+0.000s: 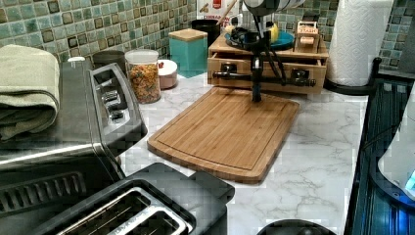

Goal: Close the drawer.

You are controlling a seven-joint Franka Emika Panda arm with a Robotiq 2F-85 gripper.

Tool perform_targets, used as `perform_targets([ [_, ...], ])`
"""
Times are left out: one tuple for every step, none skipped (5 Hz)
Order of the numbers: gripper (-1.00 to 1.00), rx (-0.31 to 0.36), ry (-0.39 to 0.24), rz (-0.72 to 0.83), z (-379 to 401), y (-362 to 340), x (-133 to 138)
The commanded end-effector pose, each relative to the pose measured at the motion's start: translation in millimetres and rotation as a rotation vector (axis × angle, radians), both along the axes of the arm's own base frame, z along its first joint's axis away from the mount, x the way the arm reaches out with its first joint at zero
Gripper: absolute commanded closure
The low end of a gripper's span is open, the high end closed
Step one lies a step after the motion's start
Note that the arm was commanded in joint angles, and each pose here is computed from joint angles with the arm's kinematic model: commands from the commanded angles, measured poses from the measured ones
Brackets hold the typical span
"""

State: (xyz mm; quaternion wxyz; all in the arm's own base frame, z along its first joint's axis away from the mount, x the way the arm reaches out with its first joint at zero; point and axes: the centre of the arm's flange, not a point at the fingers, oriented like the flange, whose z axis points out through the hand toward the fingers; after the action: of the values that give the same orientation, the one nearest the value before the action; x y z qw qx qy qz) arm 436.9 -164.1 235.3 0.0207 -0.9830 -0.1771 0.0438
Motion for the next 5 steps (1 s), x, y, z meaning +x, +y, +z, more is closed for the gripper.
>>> perform_targets([
  [1.00, -0.101, -0.287, 0.022, 98, -165, 58],
  [1.00, -0.132, -0.293, 0.025, 104, -186, 71],
  [1.00, -0.163, -0.290, -0.001, 125, -197, 71],
  [1.00, -0.138, -0.287, -0.009, 140, -203, 70],
  [1.00, -0.138, -0.287, -0.010, 140, -203, 70],
])
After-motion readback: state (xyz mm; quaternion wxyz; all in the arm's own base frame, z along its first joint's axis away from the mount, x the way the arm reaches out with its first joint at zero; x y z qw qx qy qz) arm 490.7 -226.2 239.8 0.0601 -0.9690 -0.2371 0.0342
